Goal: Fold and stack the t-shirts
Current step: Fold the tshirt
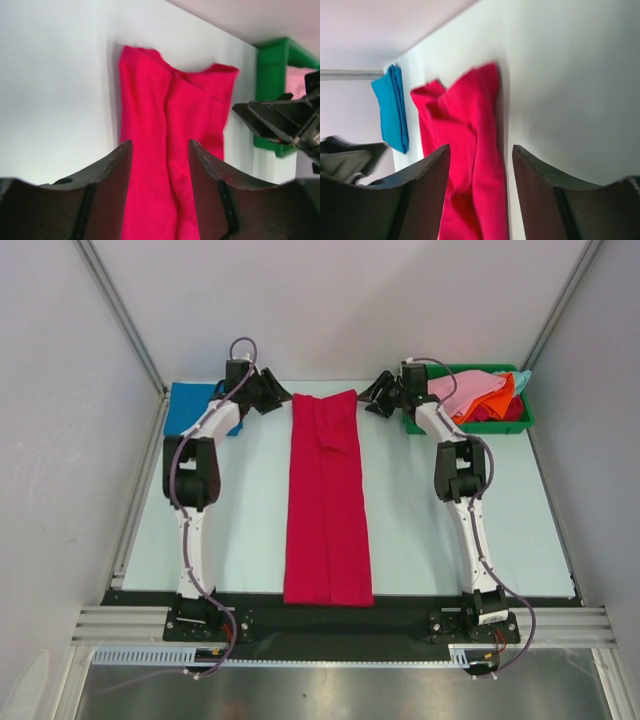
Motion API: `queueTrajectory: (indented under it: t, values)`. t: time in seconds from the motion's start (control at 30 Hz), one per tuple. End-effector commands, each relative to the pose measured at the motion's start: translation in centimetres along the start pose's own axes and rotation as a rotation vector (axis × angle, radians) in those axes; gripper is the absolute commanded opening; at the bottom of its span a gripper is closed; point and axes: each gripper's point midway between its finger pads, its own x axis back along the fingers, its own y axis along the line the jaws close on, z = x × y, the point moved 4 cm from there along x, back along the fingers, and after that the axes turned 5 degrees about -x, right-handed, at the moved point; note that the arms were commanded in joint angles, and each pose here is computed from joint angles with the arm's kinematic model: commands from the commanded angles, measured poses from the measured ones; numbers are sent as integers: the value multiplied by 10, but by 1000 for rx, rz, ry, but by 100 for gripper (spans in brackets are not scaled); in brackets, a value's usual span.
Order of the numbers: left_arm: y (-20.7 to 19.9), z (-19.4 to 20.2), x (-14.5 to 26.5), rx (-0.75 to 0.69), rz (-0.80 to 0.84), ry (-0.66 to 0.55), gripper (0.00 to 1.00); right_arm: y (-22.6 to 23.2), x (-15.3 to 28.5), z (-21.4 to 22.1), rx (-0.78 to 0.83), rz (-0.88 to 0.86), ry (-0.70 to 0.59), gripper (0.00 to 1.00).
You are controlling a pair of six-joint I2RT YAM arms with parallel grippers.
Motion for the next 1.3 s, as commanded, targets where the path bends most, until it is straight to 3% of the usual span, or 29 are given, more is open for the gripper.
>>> queueTrajectory:
  t: [0.0,0.1,0.23,0.3,0.33,0.37,0.43,0.47,0.6,1.0,1.27]
  values:
    - [-48,-20,80,-188,-9,-23,53,57,64,-22,80,34,-13,59]
    - [-79,-8,109,-235,66,-20,52,65,83,-13,101,60,2,60]
    - [-104,40,107,-255,173,68,56,77,86,1,105,-12,52,57]
    - [-116,69,101,-240,223,96,54,86,80,11,121,-87,85,54]
    - [-135,70,95,-259,323,48,53,88,76,15,105,-106,95,51]
    - [-138,76,90,-237,353,49,51,94,73,17,114,-151,108,41]
    - [-145,88,76,-169,402,68,48,93,62,24,105,-170,126,36]
    - [-140,95,60,-152,411,81,46,93,58,26,95,-179,135,28]
    - [-140,99,26,-100,440,91,40,85,42,33,72,-201,150,18]
    - [-109,117,-1,-91,361,133,36,76,19,51,48,-233,183,15]
    - [-70,152,-3,-10,222,282,34,86,7,68,69,-222,173,14]
